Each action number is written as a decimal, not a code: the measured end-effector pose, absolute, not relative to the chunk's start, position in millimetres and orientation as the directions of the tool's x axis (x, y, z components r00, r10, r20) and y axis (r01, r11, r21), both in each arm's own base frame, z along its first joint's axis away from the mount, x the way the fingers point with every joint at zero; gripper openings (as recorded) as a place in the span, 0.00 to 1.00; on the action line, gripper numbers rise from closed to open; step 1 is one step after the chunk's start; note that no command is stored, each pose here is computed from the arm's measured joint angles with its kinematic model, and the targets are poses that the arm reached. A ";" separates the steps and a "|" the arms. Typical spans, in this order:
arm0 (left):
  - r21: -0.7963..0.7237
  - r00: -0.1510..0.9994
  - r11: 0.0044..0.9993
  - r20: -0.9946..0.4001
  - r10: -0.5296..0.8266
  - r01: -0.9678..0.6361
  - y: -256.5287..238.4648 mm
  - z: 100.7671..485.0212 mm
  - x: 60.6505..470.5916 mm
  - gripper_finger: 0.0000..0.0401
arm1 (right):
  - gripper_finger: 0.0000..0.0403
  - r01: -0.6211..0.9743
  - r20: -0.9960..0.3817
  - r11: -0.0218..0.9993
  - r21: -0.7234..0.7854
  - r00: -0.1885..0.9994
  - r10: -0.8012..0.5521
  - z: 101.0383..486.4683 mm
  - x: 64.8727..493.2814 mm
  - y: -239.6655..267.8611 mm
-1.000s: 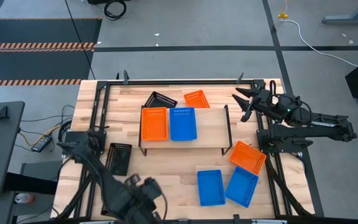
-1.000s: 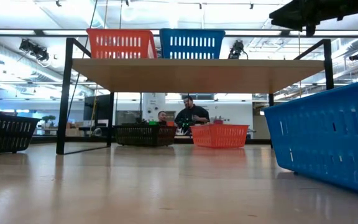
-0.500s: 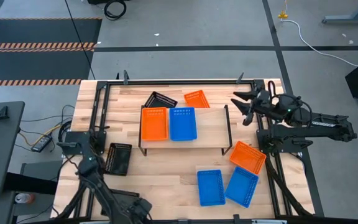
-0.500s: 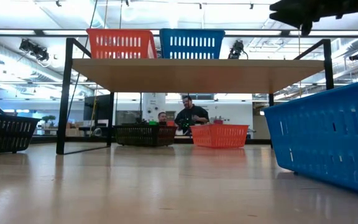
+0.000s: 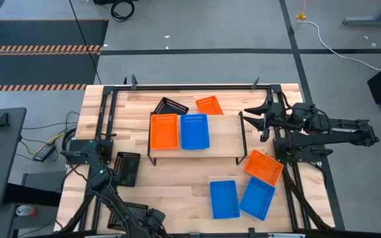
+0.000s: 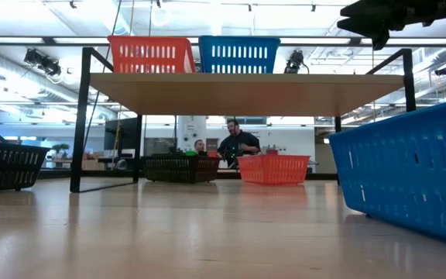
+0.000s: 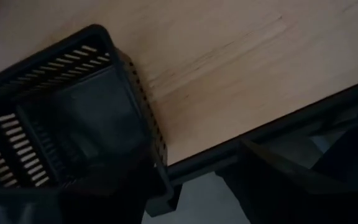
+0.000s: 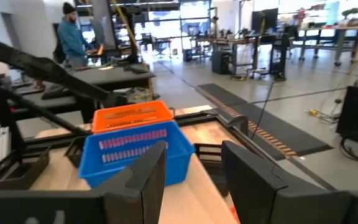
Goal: Stack baskets on shelf by color
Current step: Put the bottom black bin on the shelf
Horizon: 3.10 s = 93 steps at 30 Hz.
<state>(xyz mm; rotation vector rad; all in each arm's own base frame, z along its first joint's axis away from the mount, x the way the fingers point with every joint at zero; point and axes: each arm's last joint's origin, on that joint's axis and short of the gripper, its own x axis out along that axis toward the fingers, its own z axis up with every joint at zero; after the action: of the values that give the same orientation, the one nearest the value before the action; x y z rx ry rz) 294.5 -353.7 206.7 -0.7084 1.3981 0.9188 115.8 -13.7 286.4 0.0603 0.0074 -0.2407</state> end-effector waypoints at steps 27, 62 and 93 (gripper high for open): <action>0.292 -0.223 0.470 -0.955 0.196 -0.833 -352.8 163.2 272.0 0.56 | 0.40 0.238 -0.033 0.969 0.071 0.971 -0.237 284.6 115.8 -11.9; 0.067 0.099 0.897 -0.988 0.122 -0.438 -311.2 248.6 329.5 0.01 | 0.40 0.179 -0.116 0.980 0.092 0.979 -0.168 276.5 115.8 -6.4; -0.032 0.459 0.997 -0.888 0.001 -0.064 -208.7 353.4 369.2 0.01 | 0.40 0.185 -0.104 0.979 0.087 0.979 -0.176 277.7 115.9 -6.5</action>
<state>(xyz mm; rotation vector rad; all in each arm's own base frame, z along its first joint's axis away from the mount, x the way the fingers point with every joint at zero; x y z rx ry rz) 369.2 -208.7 353.4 -0.0636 1.0934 0.0396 115.9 -6.5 277.7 0.0965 0.0961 -0.1824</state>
